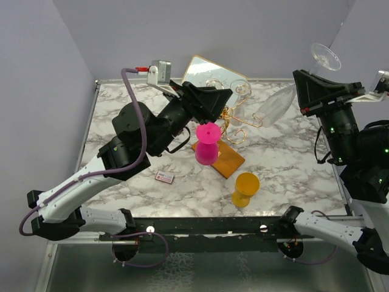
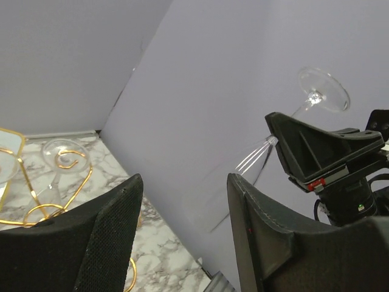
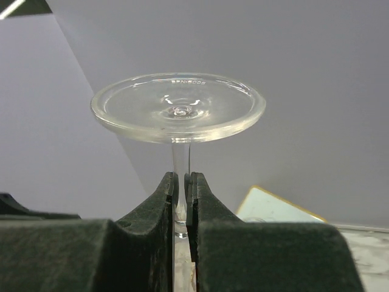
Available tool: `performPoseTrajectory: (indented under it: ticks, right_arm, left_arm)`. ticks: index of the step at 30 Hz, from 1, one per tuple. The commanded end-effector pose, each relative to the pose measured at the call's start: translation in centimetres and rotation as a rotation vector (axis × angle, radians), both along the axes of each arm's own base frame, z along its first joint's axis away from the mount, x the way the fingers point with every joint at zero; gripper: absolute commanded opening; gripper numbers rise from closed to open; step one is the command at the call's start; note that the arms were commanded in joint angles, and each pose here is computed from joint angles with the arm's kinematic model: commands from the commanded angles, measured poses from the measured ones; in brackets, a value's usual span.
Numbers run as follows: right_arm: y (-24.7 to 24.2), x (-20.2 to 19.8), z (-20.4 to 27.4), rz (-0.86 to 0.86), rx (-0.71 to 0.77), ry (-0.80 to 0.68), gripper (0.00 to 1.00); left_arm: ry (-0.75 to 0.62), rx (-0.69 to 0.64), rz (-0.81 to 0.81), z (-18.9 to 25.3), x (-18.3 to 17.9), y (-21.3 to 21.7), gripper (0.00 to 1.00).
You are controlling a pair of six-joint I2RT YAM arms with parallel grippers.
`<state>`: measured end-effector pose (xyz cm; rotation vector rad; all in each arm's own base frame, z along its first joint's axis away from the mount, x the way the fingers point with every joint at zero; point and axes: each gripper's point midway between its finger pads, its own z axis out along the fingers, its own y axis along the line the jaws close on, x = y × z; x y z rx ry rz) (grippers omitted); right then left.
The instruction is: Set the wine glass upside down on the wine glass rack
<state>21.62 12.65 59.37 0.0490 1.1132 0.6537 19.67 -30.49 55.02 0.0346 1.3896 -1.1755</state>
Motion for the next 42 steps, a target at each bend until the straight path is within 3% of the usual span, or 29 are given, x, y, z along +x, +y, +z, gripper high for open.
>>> performPoseTrajectory:
  ticks: [1, 12, 25, 35, 42]
  right_arm:
    - [-0.7, -1.1, -3.0, -0.039, -0.329, -0.015, 0.01]
    - [-0.8, -2.2, -9.3, -0.032, -0.656, -0.078, 0.01]
    - [-0.2, -3.4, -13.2, 0.004, -0.732, -0.204, 0.01]
    - [0.9, -3.6, -13.5, 0.036, -0.717, -0.257, 0.01]
    - [1.6, -3.6, -14.3, 0.064, -0.714, -0.251, 0.01]
  left_arm:
    - [-0.055, 0.001, -0.155, 1.5, -1.8, -3.0, 0.61]
    - [0.003, -0.073, -0.401, 0.3, -3.9, -8.5, 0.66]
    - [0.222, -0.168, -0.57, -1.8, -5.1, -11.7, 0.72]
    - [0.4, -0.113, -0.578, -4.8, -4.9, -12.7, 0.6]
    - [0.438, -0.1, -0.604, -5.8, -5.3, -13.2, 0.41]
